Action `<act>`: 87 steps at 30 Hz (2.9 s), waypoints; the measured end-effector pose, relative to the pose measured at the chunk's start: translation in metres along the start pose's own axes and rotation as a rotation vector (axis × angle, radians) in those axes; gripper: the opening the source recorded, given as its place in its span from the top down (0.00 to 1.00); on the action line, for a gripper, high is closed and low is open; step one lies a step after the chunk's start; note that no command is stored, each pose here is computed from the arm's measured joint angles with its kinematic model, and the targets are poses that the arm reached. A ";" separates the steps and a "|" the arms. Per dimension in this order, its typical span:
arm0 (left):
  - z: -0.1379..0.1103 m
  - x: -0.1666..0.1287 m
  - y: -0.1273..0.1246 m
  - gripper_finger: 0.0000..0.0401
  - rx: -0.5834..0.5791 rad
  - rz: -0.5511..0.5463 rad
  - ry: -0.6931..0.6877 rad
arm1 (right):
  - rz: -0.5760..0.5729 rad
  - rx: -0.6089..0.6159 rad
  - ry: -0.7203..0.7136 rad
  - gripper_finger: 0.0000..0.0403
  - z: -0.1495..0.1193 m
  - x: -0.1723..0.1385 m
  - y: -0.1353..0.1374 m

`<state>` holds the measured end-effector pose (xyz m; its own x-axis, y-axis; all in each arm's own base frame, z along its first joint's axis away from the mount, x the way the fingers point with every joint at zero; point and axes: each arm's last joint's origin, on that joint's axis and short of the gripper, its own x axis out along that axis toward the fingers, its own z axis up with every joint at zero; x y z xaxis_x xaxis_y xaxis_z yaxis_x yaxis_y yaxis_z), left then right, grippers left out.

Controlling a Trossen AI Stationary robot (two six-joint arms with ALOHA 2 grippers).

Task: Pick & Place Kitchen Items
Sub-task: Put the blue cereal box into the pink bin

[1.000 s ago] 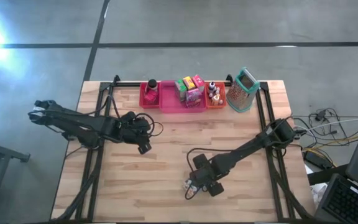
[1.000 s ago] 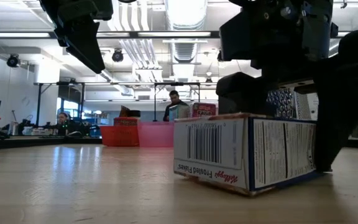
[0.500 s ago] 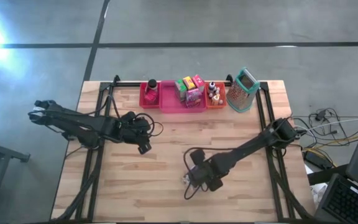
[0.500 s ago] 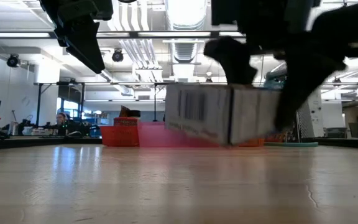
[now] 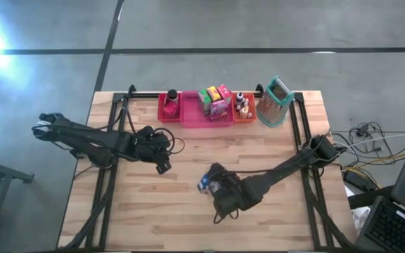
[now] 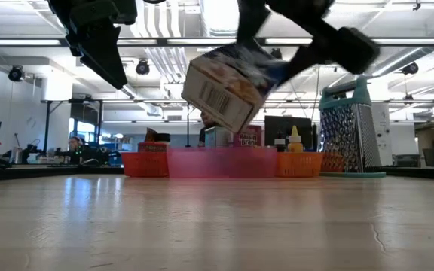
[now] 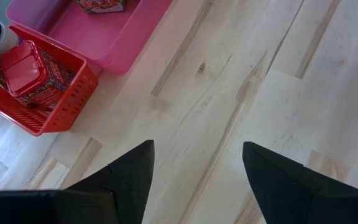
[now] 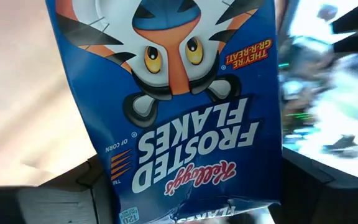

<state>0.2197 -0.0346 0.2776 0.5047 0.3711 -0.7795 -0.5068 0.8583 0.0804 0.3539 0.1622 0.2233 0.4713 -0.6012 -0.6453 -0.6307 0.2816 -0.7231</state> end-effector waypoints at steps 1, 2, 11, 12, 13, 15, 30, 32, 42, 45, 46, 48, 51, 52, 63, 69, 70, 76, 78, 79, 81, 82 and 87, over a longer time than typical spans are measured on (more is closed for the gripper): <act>0.000 0.000 0.000 0.38 0.000 0.000 0.000 | -0.040 -0.048 0.010 0.29 0.001 -0.001 0.000; 0.000 0.000 0.000 0.38 0.000 0.000 0.000 | -0.077 -0.099 0.019 0.28 0.003 -0.001 0.000; 0.000 0.000 0.000 0.38 0.000 0.000 -0.001 | -0.297 -0.622 0.285 0.27 0.023 0.014 0.018; 0.000 0.000 0.000 0.38 0.000 0.000 0.000 | -0.287 -0.650 0.301 0.27 0.025 0.019 0.022; 0.000 0.000 0.000 0.38 0.000 0.000 0.001 | -0.274 -0.670 0.314 0.28 0.026 0.024 0.026; 0.000 0.000 0.000 0.38 0.000 0.000 0.000 | -0.263 -0.697 0.343 0.29 0.031 0.036 0.034; 0.000 0.000 0.000 0.38 0.000 0.000 0.000 | -0.253 -0.736 0.410 0.24 0.043 0.067 0.060; 0.000 0.000 0.000 0.38 0.000 0.000 0.000 | -0.256 -0.703 0.397 0.22 0.043 0.065 0.057; 0.000 0.000 0.000 0.38 0.000 0.000 0.000 | -0.260 -0.682 0.384 0.11 0.043 0.061 0.056; 0.000 0.000 0.000 0.38 0.000 0.000 0.000 | -0.258 -0.684 0.386 0.09 0.042 0.062 0.057; 0.000 0.000 0.000 0.38 0.000 0.000 0.000 | -0.259 -0.683 0.386 0.09 0.042 0.062 0.057; 0.000 0.000 0.000 0.38 0.000 0.000 0.000 | -0.260 -0.680 0.385 0.09 0.042 0.061 0.056; 0.000 0.000 0.000 0.38 0.000 0.000 0.000 | -0.265 -0.672 0.387 0.09 0.043 0.062 0.057; 0.000 0.000 0.000 0.38 0.000 0.000 0.000 | -0.266 -0.672 0.386 0.09 0.043 0.061 0.058; 0.000 0.000 0.000 0.38 0.000 0.000 0.000 | -0.285 -0.655 0.368 0.09 0.047 0.057 0.060; 0.000 0.000 0.000 0.38 0.000 0.000 0.000 | -0.284 -0.651 0.368 0.09 0.047 0.057 0.059; 0.000 0.000 0.000 0.38 0.000 0.000 0.000 | -0.284 -0.651 0.368 0.09 0.047 0.057 0.059; 0.000 0.000 0.000 0.38 0.000 0.000 0.000 | -0.284 -0.651 0.368 0.09 0.047 0.057 0.059; 0.000 0.000 0.000 0.38 0.000 0.000 0.000 | -0.282 -0.662 0.371 0.09 0.047 0.057 0.060; 0.000 0.000 0.000 0.38 0.000 0.000 0.000 | -0.281 -0.666 0.372 0.09 0.047 0.057 0.060; 0.000 0.000 0.000 0.38 0.000 0.000 0.000 | -0.279 -0.679 0.374 0.09 0.047 0.057 0.060; 0.000 0.000 0.000 0.38 0.000 0.000 0.000 | -0.279 -0.681 0.374 0.08 0.047 0.057 0.059; 0.000 0.000 0.000 0.38 0.000 0.000 0.000 | -0.279 -0.689 0.377 0.05 0.047 0.057 0.059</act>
<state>0.2197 -0.0346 0.2775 0.5047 0.3711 -0.7795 -0.5068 0.8583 0.0804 0.3720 0.1794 0.1320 0.5052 -0.8258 -0.2505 -0.8153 -0.3617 -0.4521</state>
